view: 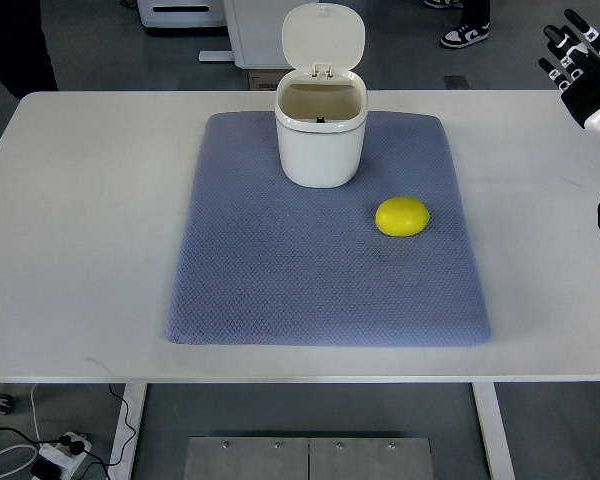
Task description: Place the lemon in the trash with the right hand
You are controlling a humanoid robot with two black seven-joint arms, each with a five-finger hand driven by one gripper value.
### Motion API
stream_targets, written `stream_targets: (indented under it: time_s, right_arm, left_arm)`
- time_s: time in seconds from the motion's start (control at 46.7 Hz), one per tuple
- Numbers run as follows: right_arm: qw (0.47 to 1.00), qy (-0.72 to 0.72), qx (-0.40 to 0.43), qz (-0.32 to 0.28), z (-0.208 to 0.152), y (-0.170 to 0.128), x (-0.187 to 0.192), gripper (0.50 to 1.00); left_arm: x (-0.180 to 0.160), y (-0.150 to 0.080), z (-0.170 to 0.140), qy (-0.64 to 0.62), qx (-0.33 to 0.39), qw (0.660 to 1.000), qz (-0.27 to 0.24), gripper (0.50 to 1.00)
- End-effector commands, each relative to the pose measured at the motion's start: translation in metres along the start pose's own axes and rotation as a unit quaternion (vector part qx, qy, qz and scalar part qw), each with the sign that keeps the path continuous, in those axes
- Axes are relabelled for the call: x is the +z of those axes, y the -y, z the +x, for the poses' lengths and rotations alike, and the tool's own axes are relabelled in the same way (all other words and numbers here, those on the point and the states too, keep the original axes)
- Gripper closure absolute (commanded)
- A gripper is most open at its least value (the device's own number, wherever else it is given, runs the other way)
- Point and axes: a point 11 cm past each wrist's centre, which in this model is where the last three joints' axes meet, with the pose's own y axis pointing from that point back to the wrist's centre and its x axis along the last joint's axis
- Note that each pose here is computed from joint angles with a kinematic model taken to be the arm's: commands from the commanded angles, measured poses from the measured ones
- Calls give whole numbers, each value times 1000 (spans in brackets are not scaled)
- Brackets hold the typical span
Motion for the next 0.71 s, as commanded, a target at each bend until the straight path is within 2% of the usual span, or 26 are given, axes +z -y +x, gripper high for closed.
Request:
stream_targets:
  time_s: [0.0,0.686]
  right_arm:
    - [1000,0,0,0,0,0,0,500]
    - [1000,0,1,-1,1,0,2,500]
  left_arm:
    - [0,0,0,0,1,1000,0,500]
    - [1,0,-1,0,-5,1000,-1,500]
